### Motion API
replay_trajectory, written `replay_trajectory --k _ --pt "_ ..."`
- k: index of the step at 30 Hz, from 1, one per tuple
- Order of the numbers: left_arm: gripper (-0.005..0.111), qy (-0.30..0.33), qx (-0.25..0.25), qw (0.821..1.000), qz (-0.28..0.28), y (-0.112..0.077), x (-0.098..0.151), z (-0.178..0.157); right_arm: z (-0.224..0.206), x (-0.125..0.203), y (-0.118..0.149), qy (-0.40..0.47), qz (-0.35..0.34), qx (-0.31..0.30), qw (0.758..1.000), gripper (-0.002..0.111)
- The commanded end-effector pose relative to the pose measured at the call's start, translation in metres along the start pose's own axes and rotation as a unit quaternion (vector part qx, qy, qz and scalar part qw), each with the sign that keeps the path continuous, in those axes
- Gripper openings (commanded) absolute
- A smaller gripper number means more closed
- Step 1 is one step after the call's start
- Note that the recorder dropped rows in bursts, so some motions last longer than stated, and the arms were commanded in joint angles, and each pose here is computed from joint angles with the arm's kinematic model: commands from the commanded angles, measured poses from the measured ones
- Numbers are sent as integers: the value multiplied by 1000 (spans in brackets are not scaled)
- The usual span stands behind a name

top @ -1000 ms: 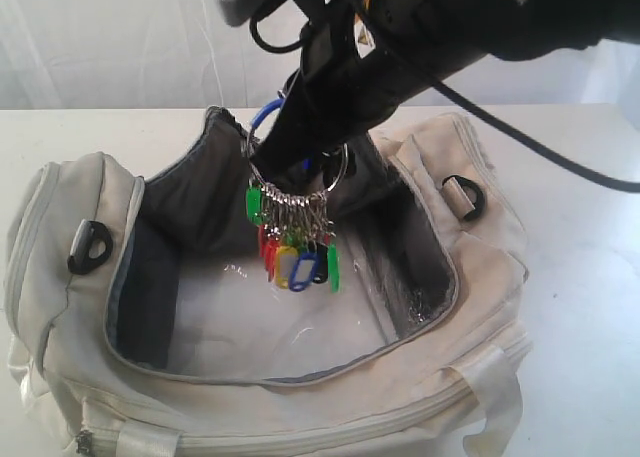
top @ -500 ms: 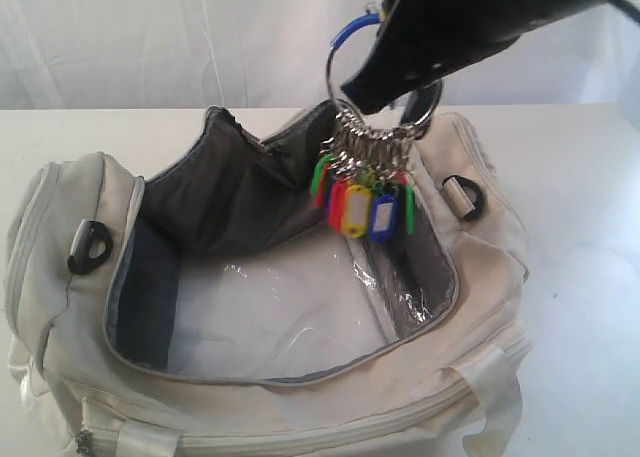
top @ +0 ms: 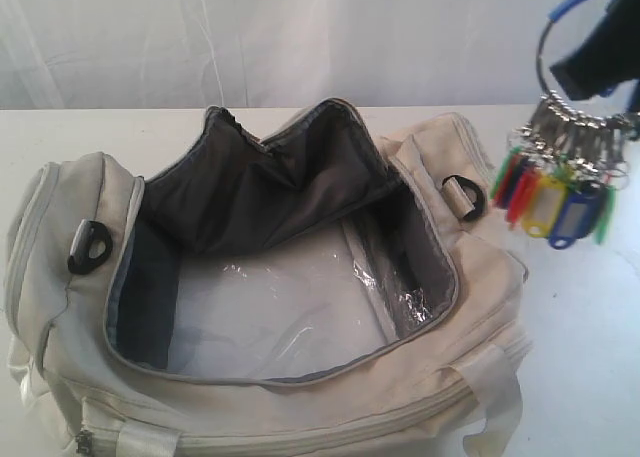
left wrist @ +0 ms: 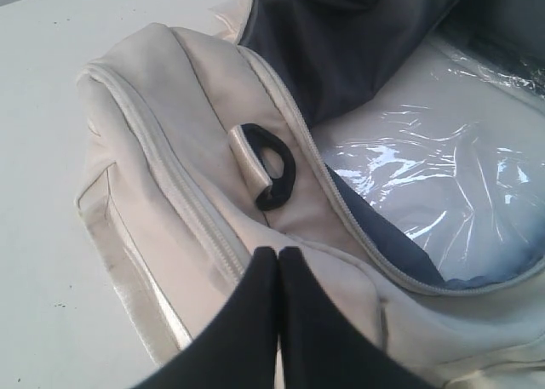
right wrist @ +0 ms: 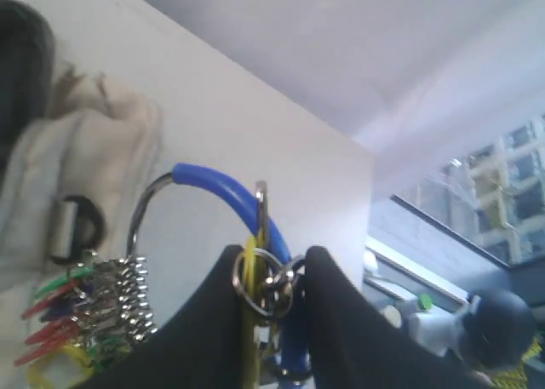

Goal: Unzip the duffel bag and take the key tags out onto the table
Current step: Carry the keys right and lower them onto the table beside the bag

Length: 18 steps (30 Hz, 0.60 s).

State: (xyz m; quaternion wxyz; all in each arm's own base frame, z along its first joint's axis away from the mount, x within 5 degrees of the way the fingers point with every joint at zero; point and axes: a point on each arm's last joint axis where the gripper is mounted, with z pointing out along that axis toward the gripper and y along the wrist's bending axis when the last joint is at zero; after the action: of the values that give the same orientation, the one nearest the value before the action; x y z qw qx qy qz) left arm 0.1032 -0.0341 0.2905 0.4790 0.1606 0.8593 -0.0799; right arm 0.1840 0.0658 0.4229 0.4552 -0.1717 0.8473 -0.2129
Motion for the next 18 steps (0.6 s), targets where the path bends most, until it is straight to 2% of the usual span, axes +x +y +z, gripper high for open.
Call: replay_trajectory --k 1,6,12,18 --pt "0 3 7 1000 -6 -1 3 0 10 22 -10 40 -5 75 996 0" --pt "0 5 12 1000 -5 -3 3 0 40 49 -18 88 8 99 991 0" --pt "0 6 19 1000 0 -5 3 0 68 67 -12 96 68 19 993 0" --pt "0 8 20 1000 0 -5 3 0 112 75 9 161 76 -39 983 0"
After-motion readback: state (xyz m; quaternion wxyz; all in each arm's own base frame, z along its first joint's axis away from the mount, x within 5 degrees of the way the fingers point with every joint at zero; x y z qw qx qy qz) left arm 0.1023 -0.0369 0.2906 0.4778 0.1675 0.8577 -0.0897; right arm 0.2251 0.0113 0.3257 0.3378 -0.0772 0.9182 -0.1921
